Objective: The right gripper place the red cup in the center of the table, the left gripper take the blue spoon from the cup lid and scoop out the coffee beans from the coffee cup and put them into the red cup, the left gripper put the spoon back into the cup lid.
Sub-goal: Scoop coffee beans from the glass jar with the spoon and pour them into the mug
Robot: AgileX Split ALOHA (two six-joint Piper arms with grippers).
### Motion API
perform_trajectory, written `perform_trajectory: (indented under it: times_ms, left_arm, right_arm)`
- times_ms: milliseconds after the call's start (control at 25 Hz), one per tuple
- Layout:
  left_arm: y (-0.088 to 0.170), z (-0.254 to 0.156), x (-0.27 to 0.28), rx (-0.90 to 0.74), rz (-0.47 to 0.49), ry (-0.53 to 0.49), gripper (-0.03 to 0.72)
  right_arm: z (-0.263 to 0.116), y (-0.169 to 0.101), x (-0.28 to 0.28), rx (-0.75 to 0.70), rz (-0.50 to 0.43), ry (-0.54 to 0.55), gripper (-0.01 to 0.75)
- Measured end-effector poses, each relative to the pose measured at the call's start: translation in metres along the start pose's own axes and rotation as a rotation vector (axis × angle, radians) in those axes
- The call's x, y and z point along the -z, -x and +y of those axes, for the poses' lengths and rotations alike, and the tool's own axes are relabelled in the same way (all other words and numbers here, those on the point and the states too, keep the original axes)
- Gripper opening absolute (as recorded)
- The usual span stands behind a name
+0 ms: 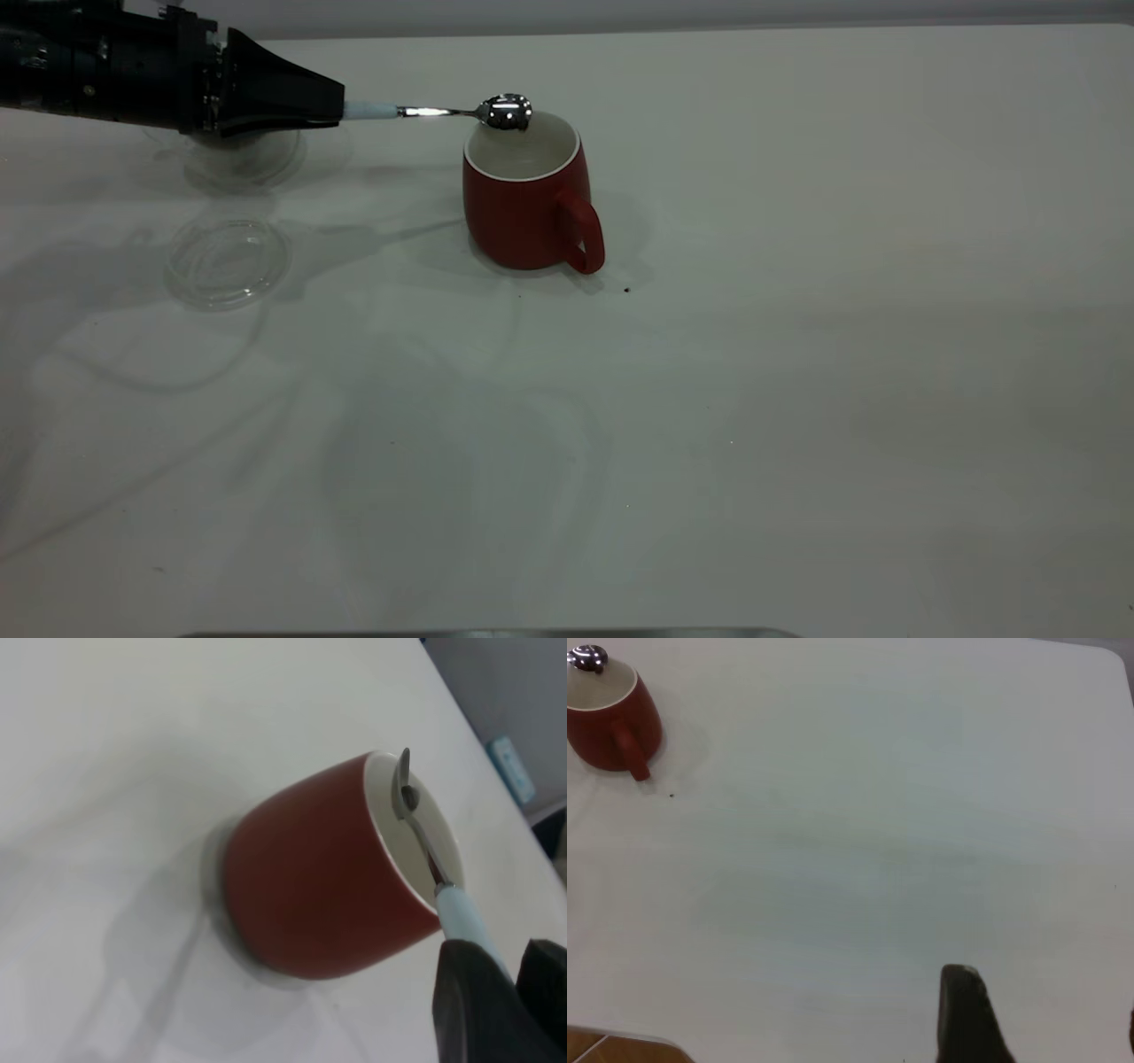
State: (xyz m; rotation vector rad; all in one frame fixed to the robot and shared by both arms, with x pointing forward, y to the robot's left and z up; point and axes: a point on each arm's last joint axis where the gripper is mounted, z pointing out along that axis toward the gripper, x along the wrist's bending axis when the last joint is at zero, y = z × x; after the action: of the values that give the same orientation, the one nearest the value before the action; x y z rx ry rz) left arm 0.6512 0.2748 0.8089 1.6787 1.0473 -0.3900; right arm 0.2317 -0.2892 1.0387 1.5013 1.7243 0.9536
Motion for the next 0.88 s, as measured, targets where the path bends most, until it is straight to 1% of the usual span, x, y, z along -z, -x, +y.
perform_trajectory:
  times_ms: [240, 440, 640, 880]
  left_arm:
    - [-0.0012, 0.0001, 0.0000, -0.098, 0.013, 0.000, 0.126]
    - [-0.0015, 0.0008, 0.0004, -0.127, 0.024, -0.001, 0.126]
    - [-0.0005, 0.0024, 0.0012, -0.131, 0.027, 0.000, 0.126]
    - [0.0039, 0.0032, 0.0012, -0.058, -0.020, 0.010, 0.126]
  right_arm:
    - [0.0000, 0.0000, 0.0000, 0.000, 0.000, 0.000, 0.466]
    - [0.0000, 0.0000, 0.0000, 0.000, 0.000, 0.000, 0.466]
    - [0.0000, 0.0000, 0.0000, 0.000, 0.000, 0.000, 0.466]
    - [0.0000, 0.0000, 0.0000, 0.000, 0.000, 0.000, 0.466]
